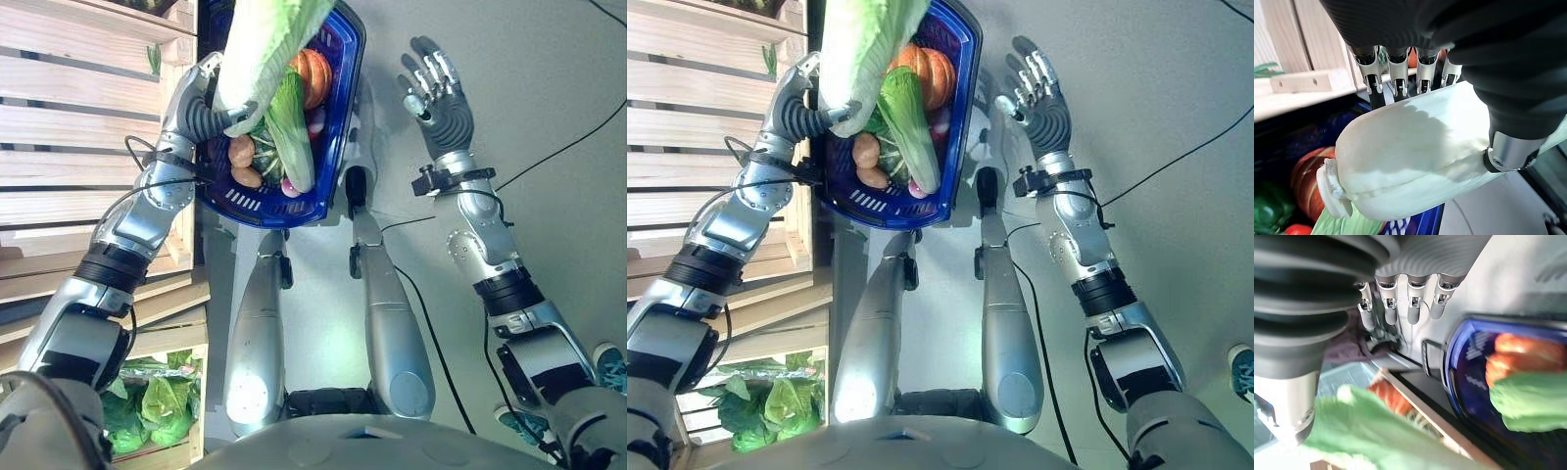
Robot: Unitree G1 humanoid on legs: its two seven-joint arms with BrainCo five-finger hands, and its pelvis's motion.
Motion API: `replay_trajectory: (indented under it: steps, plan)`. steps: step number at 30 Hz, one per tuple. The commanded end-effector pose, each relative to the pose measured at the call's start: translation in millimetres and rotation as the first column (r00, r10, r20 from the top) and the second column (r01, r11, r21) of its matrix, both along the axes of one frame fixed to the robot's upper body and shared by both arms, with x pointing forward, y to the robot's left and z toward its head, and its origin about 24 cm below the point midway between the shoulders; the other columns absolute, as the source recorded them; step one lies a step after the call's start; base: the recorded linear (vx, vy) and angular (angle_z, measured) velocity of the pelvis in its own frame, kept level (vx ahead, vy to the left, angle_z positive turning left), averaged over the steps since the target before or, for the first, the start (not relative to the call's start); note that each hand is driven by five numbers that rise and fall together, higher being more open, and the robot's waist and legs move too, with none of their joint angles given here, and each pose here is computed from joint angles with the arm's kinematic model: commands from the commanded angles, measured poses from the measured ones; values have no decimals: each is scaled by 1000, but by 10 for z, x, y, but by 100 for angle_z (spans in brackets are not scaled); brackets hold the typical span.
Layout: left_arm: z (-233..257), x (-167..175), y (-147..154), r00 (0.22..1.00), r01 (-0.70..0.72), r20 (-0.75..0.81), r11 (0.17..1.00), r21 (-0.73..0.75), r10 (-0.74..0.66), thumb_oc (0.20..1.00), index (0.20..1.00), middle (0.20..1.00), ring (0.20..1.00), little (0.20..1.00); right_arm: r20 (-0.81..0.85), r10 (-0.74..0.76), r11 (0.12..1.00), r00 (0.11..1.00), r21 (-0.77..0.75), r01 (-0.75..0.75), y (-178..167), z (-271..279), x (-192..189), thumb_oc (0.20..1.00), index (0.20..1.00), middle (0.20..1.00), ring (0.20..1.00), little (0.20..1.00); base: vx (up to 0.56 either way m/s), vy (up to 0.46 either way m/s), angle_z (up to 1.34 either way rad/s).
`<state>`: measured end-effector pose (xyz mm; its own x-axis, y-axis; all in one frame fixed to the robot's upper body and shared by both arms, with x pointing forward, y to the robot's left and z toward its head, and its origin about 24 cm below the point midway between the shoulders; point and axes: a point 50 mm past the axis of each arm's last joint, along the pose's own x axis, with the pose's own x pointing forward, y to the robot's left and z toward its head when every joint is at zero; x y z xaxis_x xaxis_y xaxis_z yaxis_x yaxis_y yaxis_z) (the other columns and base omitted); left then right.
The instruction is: Pick up fruits and vegetables into the basket
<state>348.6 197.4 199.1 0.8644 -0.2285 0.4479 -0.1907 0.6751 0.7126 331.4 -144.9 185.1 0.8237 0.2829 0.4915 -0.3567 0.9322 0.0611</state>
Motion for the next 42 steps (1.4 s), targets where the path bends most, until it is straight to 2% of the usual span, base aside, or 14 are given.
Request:
replay_trajectory:
  steps: [1, 18, 30, 35, 42]
  plan:
    - [244, -102, -173, 988, 115, 95, 992, 47, -119, 200, 200, 200, 200, 200, 89, 137, 991, 987, -8, -136, 95, 197, -168, 1000, 1000, 1000, 1000, 1000, 0, 0, 0]
    - [154, -148, -513, 948, 317, -50, 929, 190, -314, 200, 200, 200, 200, 200, 13, 382, 923, 924, -50, -381, 424, 241, -220, 1000, 1000, 1000, 1000, 1000, 0, 0, 0]
    - [77, -152, -686, 917, 397, -152, 872, 286, -368, 200, 200, 200, 200, 200, 19, 534, 846, 846, -21, -533, 579, 311, -310, 1000, 1000, 1000, 1000, 1000, 0, 0, 0]
    - [74, -170, -732, 914, 405, -135, 862, 304, -382, 200, 200, 200, 200, 200, 2, 608, 794, 794, 25, -608, 649, 313, -353, 1000, 1000, 1000, 1000, 1000, 0, 0, 0]
    - [106, -192, -760, 922, 379, -36, 881, 282, -385, 200, 200, 200, 200, 200, 2, 620, 781, 785, 100, -617, 675, 265, -353, 1000, 1000, 1000, 1000, 1000, 0, 0, 0]
